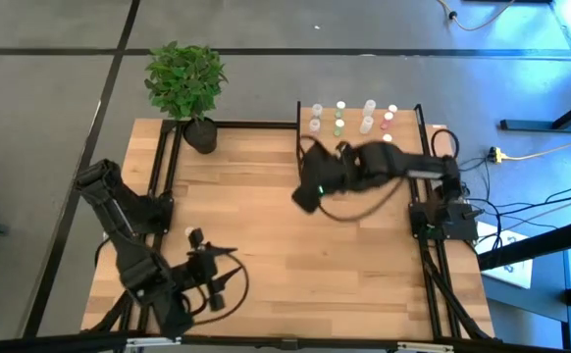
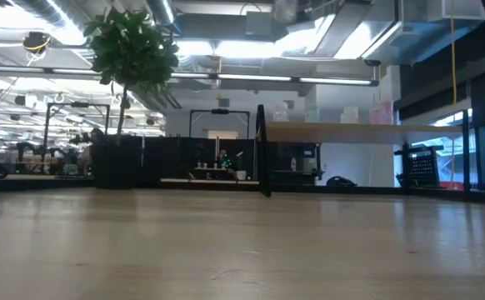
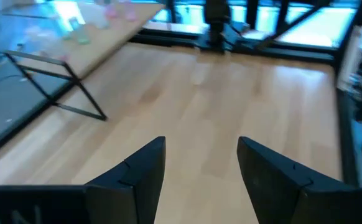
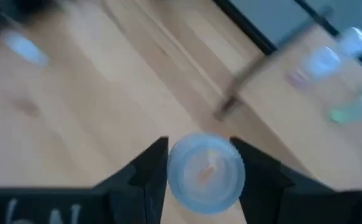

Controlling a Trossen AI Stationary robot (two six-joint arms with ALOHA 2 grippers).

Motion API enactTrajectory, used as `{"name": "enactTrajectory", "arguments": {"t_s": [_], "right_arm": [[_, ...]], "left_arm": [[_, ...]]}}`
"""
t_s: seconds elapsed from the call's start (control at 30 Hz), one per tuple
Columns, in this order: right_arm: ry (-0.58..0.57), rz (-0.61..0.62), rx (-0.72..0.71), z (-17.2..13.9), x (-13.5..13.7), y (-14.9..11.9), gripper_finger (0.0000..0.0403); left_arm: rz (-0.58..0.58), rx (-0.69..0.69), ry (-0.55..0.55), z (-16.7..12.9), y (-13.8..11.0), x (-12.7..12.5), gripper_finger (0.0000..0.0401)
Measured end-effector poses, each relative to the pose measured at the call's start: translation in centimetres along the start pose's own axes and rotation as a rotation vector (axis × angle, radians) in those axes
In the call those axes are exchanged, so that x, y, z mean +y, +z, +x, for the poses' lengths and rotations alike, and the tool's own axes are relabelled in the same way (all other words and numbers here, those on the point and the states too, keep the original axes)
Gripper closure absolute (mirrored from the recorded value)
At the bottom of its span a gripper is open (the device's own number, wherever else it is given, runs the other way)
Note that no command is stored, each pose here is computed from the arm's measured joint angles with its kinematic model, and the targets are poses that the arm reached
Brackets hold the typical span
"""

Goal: Pick and place medicine bottles onto shelf by color
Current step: Put the transparent pill bottle aligned with the other transparent pill bottles on the shelf

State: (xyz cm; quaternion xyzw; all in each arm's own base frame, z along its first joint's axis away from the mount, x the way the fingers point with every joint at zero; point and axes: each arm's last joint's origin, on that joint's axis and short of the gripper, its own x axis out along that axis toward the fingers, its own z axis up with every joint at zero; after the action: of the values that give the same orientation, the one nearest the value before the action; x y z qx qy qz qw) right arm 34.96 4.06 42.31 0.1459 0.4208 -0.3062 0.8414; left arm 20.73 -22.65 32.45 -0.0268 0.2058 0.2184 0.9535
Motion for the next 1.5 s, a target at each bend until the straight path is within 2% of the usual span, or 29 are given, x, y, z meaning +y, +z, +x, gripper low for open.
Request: {"name": "enactTrajectory", "arguments": {"t_s": [0.23, 0.4, 0.57, 0.7, 0.87, 0.97, 1.07, 1.23, 1.3, 1.5], "right_arm": [[-0.085, -0.079, 0.091, 4.5, -4.4, 2.7, 0.0247], [-0.160, -0.090, 0.196, 8.0, -6.9, 2.9, 0.0247], [-0.204, -0.126, 0.282, 10.1, -7.6, 1.9, 0.0247], [-0.222, -0.169, 0.321, 9.7, -7.2, 0.7, 0.0247], [-0.197, -0.138, 0.271, 6.2, -7.7, -0.8, 0.0247], [-0.193, -0.075, 0.185, 4.0, -8.4, -1.6, 0.0247], [-0.130, -0.004, 0.077, 2.8, -8.8, -2.4, 0.0247], [0.067, 0.045, -0.097, 4.3, -9.2, -1.5, 0.0247], [0.131, 0.069, -0.115, 5.2, -9.6, -0.9, 0.0247], [0.078, 0.107, -0.050, 8.4, -11.5, -0.4, 0.0247]], "left_arm": [[-0.035, 0.001, 0.093, 2.6, 1.1, 1.0, 0.0207], [-0.044, 0.005, 0.134, 3.8, 1.6, 1.6, 0.0207], [-0.043, 0.011, 0.160, 4.4, 1.8, 2.0, 0.0207], [-0.037, 0.021, 0.174, 4.7, 1.8, 2.3, 0.0207], [-0.042, 0.021, 0.184, 4.9, 2.0, 2.5, 0.0207], [-0.041, 0.023, 0.191, 5.1, 2.0, 2.6, 0.0207], [-0.040, 0.024, 0.199, 5.3, 2.1, 2.7, 0.0207], [-0.051, 0.024, 0.216, 5.7, 2.3, 3.0, 0.0207], [-0.055, 0.025, 0.221, 5.9, 2.3, 3.1, 0.0207], [-0.058, 0.025, 0.226, 6.0, 2.4, 3.1, 0.0207]]}}
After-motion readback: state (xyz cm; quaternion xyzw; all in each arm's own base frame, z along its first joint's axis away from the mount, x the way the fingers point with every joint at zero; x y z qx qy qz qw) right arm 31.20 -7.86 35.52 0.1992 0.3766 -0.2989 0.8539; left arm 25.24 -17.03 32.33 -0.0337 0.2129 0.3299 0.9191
